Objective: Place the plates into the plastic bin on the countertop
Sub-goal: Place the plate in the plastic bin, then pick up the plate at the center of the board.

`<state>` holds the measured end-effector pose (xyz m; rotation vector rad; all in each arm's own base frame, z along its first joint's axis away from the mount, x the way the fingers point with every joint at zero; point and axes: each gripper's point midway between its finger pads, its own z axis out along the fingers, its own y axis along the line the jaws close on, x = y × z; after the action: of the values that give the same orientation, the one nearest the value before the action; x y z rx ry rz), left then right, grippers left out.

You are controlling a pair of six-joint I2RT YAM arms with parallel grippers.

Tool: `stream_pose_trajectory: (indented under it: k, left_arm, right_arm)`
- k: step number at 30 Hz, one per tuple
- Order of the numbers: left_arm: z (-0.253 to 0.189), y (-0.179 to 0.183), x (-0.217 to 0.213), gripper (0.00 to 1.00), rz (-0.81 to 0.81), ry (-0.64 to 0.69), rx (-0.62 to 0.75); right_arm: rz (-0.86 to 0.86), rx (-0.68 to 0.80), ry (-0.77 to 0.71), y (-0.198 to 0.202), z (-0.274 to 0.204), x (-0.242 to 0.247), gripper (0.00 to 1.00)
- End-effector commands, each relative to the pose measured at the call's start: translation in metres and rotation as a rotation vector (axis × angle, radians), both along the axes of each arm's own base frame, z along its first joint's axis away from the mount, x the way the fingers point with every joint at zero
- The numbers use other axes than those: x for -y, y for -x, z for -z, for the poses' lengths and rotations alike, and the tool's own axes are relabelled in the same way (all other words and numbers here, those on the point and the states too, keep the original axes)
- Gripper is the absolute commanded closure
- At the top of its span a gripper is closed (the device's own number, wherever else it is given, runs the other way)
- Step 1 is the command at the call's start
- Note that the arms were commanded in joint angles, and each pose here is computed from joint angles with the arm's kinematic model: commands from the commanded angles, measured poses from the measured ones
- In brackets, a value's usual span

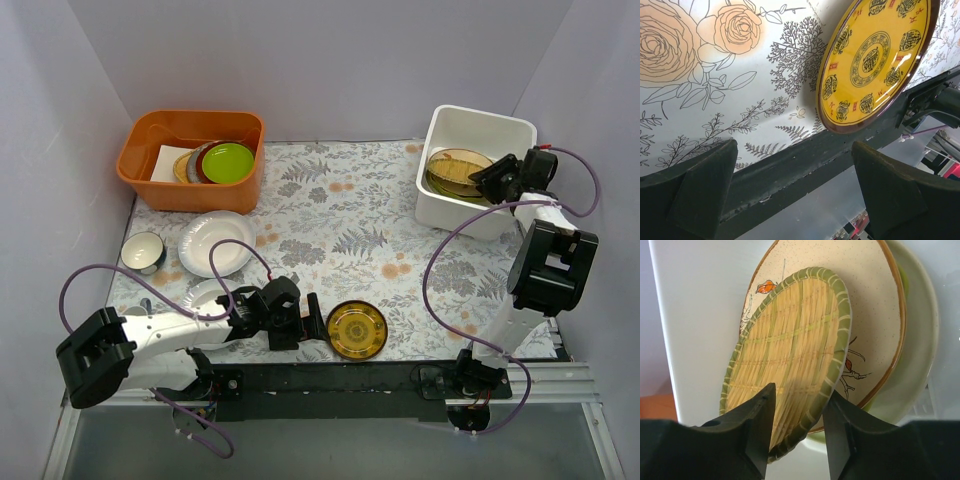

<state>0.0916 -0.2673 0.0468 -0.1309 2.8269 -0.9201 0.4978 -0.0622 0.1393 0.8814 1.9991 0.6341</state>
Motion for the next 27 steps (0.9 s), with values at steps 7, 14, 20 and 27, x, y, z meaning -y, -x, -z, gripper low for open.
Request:
stream_pose_trajectory:
  k: [7, 14, 20, 27]
  left_arm:
    - [-0.011, 0.002, -0.003, 0.02, -0.012, 0.02, 0.018]
    - [-0.019, 0.003, 0.0, 0.02, -0.018, 0.038, 0.031]
    - [-0.024, 0.004, 0.0, 0.02, -0.021, 0.041, 0.041]
    - [-0.036, 0.002, 0.0, 0.02, -0.027, 0.042, 0.07]
  right_arm:
    - [-0.052, 0.012, 0.064, 0.007, -0.003, 0.002, 0.27]
    - [-0.054, 0.016, 0.08, 0.013, -0.015, 0.005, 0.25]
    - [-0.047, 0.051, 0.13, 0.025, -0.04, 0.008, 0.24]
    - [-0.044, 0.122, 0.163, 0.044, -0.071, 0.005, 0.16]
